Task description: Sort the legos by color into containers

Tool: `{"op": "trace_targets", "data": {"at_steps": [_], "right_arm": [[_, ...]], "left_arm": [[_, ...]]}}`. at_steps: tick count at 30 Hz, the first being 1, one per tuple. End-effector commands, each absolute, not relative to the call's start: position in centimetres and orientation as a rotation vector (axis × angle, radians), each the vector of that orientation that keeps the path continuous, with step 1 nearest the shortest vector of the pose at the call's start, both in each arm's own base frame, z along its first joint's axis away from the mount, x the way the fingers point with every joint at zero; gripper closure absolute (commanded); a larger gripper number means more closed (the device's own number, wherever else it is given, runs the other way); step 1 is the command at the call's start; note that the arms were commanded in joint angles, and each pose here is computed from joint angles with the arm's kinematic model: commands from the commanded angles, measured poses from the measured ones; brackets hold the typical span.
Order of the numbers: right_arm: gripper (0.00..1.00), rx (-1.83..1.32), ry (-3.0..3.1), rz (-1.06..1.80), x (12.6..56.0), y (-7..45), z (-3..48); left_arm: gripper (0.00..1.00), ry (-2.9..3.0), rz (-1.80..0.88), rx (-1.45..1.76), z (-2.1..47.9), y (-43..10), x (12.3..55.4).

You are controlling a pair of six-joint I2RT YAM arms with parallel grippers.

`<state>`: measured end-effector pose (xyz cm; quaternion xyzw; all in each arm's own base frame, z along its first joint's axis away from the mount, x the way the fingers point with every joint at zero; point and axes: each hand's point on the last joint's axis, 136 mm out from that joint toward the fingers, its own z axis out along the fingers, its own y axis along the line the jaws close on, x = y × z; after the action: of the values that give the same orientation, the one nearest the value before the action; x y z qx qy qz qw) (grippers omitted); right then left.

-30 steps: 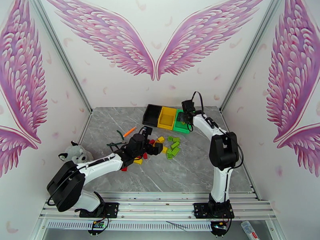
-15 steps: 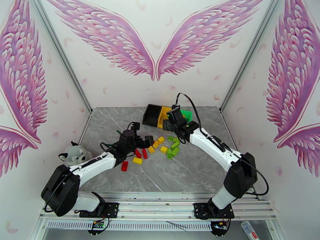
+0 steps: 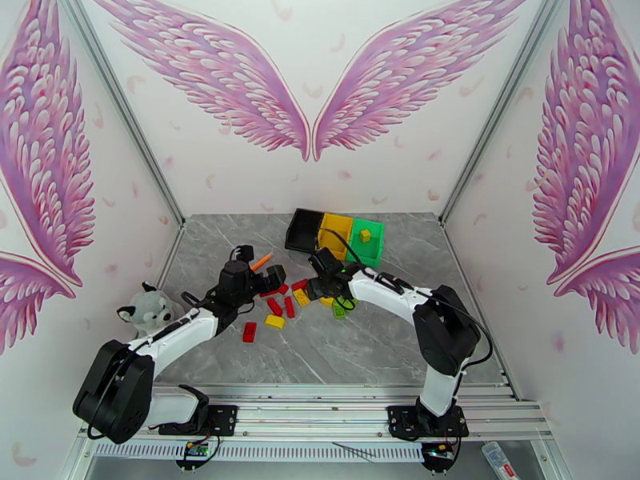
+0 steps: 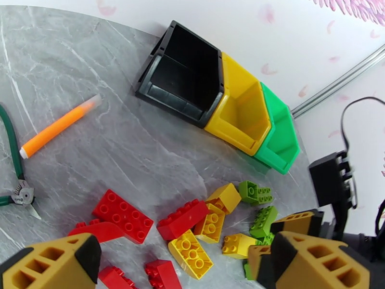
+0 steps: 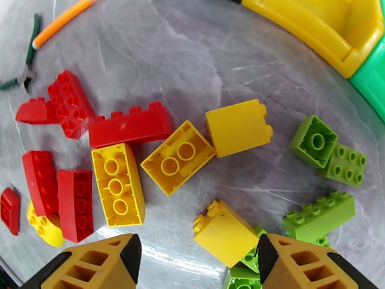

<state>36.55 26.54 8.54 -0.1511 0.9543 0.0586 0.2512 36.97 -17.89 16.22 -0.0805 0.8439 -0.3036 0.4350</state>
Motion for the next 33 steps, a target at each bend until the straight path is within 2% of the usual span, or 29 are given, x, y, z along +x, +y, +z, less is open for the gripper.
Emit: {"op": "trace_targets", "data": {"at_steps": [1, 12, 22, 29, 33], "right_arm": [[0.29, -0.441, 2.591, 0.105, 37.6, 26.4, 7.6], [0.23, -0.494, 2.646, 0.078, 38.3, 27.1, 5.0], [0.24, -0.528, 2.736, 0.175, 35.7, 27.5, 5.1], [0.29, -0.556, 2.757, 0.154, 34.4, 27.6, 4.5], [0.35, -0.558, 2.755, 0.100, 33.9, 27.1, 4.4]], "left_arm": [[0.01, 2.077, -0.784, -0.195, 16.9, -17.9, 36.7], [0.01, 2.088, -0.776, -0.190, 16.6, -18.0, 36.8], [0.01, 2.089, -0.763, -0.188, 16.6, -17.8, 36.8], [0.01, 2.083, -0.755, -0.186, 16.8, -17.7, 36.8], [0.01, 2.084, -0.756, -0.188, 16.7, -17.7, 36.8]]}}
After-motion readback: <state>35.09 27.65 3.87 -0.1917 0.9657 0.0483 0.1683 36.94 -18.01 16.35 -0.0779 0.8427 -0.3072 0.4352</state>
